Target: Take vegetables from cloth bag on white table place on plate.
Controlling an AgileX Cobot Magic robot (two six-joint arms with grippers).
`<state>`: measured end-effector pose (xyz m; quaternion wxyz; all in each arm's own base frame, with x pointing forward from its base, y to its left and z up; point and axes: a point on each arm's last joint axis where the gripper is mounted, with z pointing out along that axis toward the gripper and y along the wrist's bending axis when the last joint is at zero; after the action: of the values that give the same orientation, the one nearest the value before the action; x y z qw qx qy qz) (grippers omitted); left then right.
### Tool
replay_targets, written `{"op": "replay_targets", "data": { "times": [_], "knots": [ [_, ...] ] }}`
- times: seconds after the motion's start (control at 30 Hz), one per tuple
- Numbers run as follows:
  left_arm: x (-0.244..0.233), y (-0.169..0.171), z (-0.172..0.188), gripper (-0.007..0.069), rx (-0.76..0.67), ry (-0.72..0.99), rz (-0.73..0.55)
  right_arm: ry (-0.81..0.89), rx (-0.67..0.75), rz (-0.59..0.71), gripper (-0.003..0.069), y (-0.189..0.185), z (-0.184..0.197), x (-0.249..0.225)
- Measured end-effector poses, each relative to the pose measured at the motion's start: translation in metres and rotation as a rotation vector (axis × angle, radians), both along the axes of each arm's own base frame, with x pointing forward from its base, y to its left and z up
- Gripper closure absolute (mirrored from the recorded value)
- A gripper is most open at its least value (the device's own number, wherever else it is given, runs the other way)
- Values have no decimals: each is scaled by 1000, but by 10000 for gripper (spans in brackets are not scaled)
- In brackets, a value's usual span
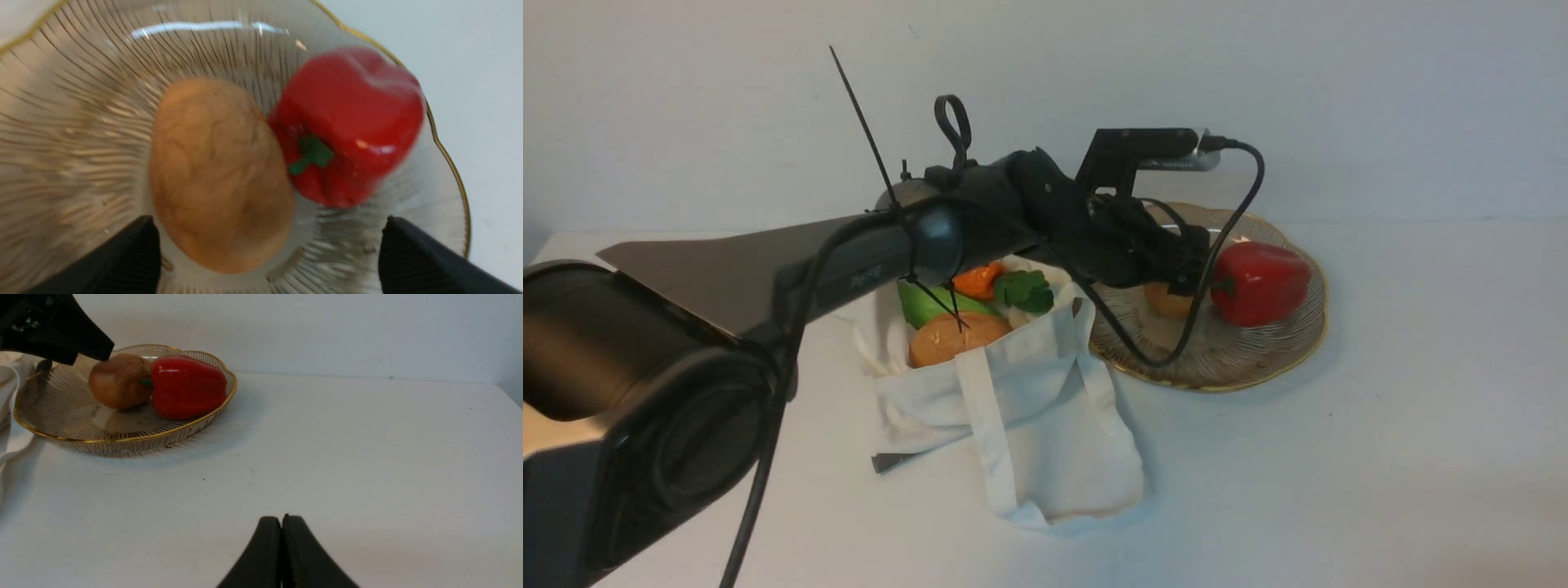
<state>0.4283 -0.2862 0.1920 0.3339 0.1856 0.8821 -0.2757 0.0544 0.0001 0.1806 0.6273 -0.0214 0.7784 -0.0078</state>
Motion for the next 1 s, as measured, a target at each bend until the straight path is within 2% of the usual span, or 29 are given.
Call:
{"op": "replay_targets", "data": {
  "times": [0.1,0.13,0.17,0.2,0.23,0.33,0.4,0.5,0.6,0.73,0.87,1.0],
  "knots": [
    [-5,1,10,-36,17,-1,-40,0,0,0,673,0,0,0],
    [-15,5,36,8,44,-30,-97,0,0,0,673,0,0,0],
    [-16,6,36,22,49,-32,-98,0,0,0,673,0,0,0],
    [-27,11,65,92,82,-64,-153,0,0,0,673,0,0,0],
    [-30,13,72,113,92,-70,-165,0,0,0,673,0,0,0],
    [-66,36,134,323,206,-113,-277,0,0,0,673,0,0,0],
    [-96,58,166,497,336,-93,-352,0,0,0,673,0,0,0],
    [-123,81,194,595,426,-78,-375,0,0,0,673,0,0,0],
    [-156,106,230,626,444,-128,-317,-1,0,0,673,0,0,0],
    [-192,133,249,630,445,-160,-245,-1,0,0,673,0,0,0],
    [-227,157,242,630,458,-133,-209,-1,0,0,673,0,0,0],
    [-267,181,213,630,461,-55,-181,-1,0,0,673,0,0,0]
  ]
}}
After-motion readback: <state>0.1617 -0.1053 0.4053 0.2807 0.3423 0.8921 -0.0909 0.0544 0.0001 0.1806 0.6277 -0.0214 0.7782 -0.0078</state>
